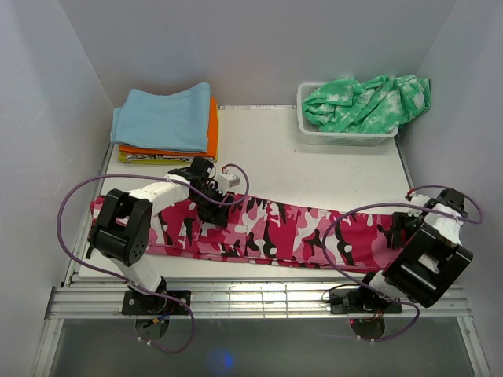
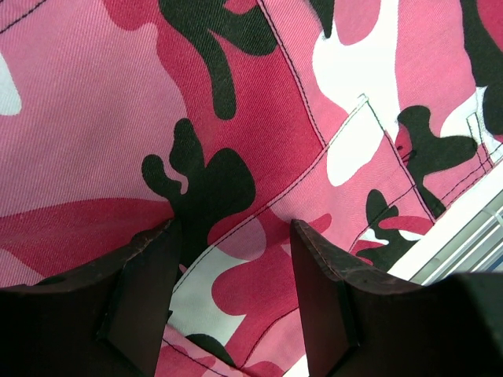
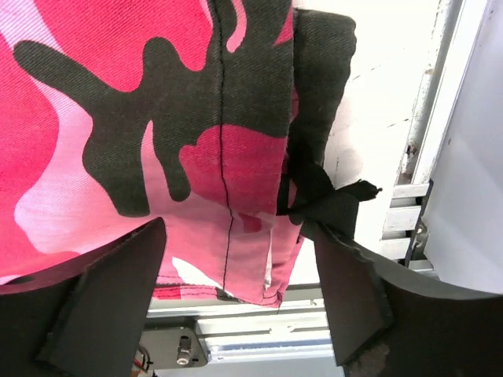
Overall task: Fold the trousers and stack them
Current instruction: Fold the trousers
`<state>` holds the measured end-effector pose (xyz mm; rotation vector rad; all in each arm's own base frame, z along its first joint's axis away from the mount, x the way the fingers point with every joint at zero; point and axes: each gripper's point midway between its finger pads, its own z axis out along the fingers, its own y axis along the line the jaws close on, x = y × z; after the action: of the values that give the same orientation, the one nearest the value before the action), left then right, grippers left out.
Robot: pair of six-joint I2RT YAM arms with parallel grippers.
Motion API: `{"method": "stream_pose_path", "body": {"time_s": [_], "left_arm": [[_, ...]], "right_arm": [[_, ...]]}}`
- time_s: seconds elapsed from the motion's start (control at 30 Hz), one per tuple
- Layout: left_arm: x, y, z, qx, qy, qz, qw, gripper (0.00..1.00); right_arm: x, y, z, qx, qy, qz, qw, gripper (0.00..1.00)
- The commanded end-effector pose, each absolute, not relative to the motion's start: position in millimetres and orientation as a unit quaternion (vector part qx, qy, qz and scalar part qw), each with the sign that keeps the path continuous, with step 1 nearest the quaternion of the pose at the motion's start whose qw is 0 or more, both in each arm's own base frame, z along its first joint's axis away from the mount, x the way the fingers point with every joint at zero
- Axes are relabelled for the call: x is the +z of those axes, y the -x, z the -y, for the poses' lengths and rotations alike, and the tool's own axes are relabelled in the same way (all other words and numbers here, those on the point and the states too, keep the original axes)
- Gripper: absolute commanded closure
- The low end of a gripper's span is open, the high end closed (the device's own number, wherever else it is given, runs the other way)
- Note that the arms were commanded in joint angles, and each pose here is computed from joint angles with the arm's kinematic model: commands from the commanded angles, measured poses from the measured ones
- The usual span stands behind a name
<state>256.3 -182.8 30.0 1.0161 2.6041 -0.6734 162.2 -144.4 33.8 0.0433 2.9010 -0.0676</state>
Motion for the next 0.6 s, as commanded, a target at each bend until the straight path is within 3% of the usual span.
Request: {"method": "stream_pose_path", "body": {"time_s": [0.0, 0.23, 0.37, 0.5, 0.57], "left_arm": [[36.1, -261.1, 188.4, -0.243, -0.349, -0.894, 0.141, 0.32], [37.9, -266.2, 191.1, -0.244, -0.347, -0.894, 0.143, 0.32], [38.1, -266.8, 191.3, -0.244, -0.348, -0.894, 0.143, 0.32], [37.5, -266.0, 190.1, -0.242, -0.348, -0.894, 0.143, 0.32], [36.5, -264.9, 189.3, -0.241, -0.349, -0.895, 0.141, 0.32]], "right_arm": [[27.8, -160.2, 145.0, -0.027, -0.014, -0.992, 0.12, 0.21], [3.6, -160.3, 125.3, 0.048, -0.018, -0.994, 0.095, 0.37], [-0.2, -164.4, 120.2, 0.076, -0.02, -0.993, 0.09, 0.39], [7.0, -170.5, 115.7, 0.097, -0.016, -0.99, 0.098, 0.51], [16.8, -174.5, 121.2, 0.084, -0.011, -0.991, 0.108, 0.45]]}}
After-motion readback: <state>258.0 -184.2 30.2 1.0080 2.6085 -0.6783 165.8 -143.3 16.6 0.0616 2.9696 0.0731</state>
